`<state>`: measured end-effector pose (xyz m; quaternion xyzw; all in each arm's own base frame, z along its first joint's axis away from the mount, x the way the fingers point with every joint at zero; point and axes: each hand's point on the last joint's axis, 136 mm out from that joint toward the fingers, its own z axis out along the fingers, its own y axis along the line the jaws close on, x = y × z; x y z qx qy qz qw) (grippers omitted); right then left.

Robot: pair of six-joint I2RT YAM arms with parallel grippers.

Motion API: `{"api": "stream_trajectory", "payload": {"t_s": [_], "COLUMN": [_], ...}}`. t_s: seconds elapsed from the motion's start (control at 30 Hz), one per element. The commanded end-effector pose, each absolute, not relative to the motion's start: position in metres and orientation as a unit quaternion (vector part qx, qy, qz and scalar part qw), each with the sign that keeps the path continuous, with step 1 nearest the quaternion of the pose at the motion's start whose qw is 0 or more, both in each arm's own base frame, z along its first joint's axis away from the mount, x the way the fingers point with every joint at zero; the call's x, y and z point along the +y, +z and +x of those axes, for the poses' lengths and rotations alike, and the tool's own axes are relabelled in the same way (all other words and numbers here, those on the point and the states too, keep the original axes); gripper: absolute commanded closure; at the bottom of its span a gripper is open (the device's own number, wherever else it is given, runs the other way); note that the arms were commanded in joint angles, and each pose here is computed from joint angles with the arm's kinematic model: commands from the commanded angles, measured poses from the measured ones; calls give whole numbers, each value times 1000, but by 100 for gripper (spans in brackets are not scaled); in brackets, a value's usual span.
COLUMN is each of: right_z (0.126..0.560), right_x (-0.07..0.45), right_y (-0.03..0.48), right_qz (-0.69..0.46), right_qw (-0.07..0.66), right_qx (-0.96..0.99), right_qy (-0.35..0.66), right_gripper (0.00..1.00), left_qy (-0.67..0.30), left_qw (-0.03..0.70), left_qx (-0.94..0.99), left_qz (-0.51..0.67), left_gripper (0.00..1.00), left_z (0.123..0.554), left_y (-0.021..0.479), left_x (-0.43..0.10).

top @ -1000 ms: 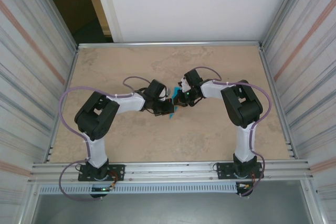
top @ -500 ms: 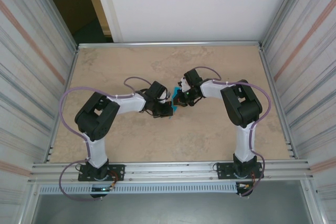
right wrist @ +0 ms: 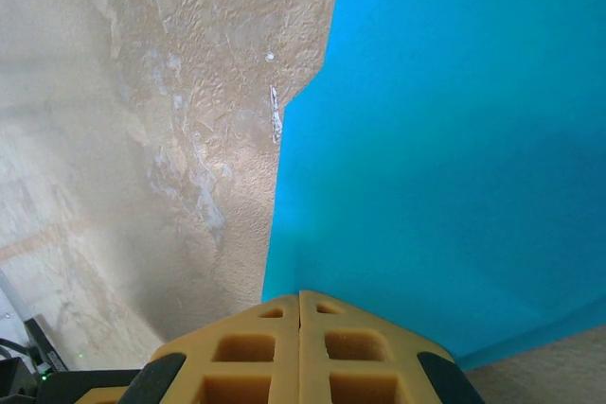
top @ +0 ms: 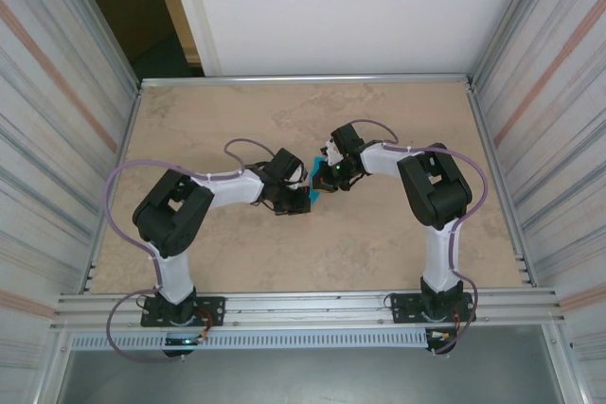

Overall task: Fold a paper plane with a square sheet of paper (pick it up from the middle)
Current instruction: Fold the wing for the fifth time at the center of the table.

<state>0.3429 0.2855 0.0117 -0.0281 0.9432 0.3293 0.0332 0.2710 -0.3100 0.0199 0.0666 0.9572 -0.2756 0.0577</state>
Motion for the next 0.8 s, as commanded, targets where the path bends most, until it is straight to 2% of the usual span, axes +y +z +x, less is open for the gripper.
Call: {"api": "stream_trajectory", "payload": {"t_s": [0.0,0.23,0.33,0.53,0.77], "right_z": [319,318,318,318,317], "right_x": [235,234,234,234,235], "right_y": [-62,-62,-62,-61,-62], "right_qz": [24,24,24,24,25], "right_qw": [-18,-20,-20,-19,-22], "right_qx": [980,981,981,981,981], "right_qy": [195,192,191,192,193], "right_gripper": [100,100,100,100,100], "left_qy": [-225,-204,-220,-302,-321], "left_qw": [4,-5,7,89,89], "left_qx": [972,976,972,944,940], "left_qz": [72,71,82,95,76], "left_gripper": [96,98,99,98,99], "left_z": [238,232,234,260,288], "left_y": [4,-4,10,68,54], "left_x": [-287,-277,-282,-305,-327]}}
